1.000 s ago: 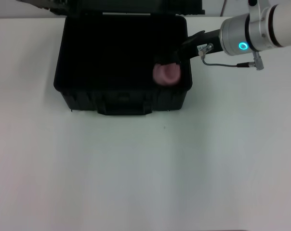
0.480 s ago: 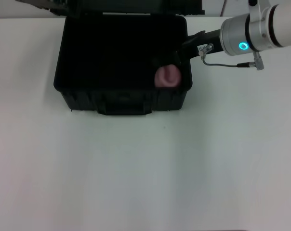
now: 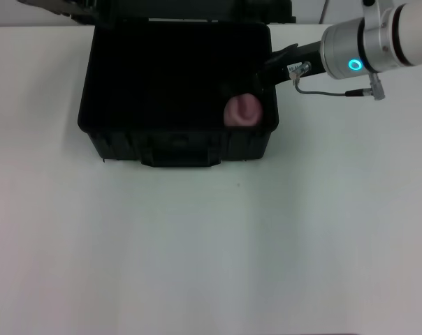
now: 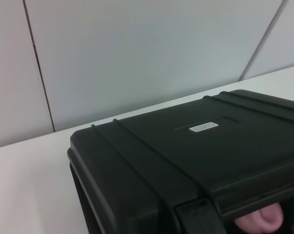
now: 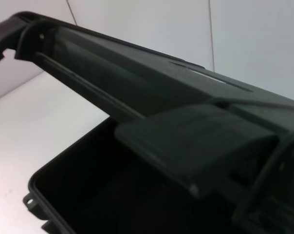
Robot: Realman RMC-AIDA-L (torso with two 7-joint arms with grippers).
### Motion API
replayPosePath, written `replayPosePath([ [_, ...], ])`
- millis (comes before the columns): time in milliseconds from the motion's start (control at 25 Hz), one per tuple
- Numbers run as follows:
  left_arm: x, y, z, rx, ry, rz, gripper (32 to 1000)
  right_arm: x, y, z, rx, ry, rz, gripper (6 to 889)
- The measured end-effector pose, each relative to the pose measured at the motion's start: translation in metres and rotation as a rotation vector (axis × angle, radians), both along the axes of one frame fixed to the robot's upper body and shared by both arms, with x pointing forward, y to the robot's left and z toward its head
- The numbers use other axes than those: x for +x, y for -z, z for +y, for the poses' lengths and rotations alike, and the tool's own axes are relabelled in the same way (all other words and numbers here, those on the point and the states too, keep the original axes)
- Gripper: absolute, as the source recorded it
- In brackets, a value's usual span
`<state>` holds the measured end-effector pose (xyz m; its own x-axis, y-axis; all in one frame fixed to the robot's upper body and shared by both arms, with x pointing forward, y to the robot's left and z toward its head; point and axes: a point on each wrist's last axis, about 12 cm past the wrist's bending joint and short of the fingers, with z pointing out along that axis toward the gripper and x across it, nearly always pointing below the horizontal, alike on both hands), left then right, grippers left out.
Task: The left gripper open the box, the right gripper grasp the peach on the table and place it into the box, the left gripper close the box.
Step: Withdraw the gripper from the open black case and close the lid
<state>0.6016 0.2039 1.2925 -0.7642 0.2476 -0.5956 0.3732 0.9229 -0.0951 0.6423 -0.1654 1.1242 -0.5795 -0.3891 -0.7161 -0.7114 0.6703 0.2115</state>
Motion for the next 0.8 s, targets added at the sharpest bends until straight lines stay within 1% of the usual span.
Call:
replayPosePath([
  [320, -0.0004, 0.001, 0.001, 0.001, 0.0, 0.0, 360, -0.0036, -0.009, 0.0, 0.014, -0.032, 0.06, 854],
  [560, -0.0006, 0.001, 0.002, 0.002, -0.002, 0.002, 360, -0.0024, -0.025, -0.013, 0.003, -0.043, 0.103, 854],
  [640, -0.0007, 0.002, 0.002, 0.003, -0.001, 0.002, 360, -0.0023, -0.029, -0.017, -0.009, -0.045, 0.117, 854],
  [800, -0.0009, 0.002, 0.002, 0.003, 0.0, 0.003, 360, -0.0023, -0.04, -0.026, -0.061, -0.047, 0.129, 854],
])
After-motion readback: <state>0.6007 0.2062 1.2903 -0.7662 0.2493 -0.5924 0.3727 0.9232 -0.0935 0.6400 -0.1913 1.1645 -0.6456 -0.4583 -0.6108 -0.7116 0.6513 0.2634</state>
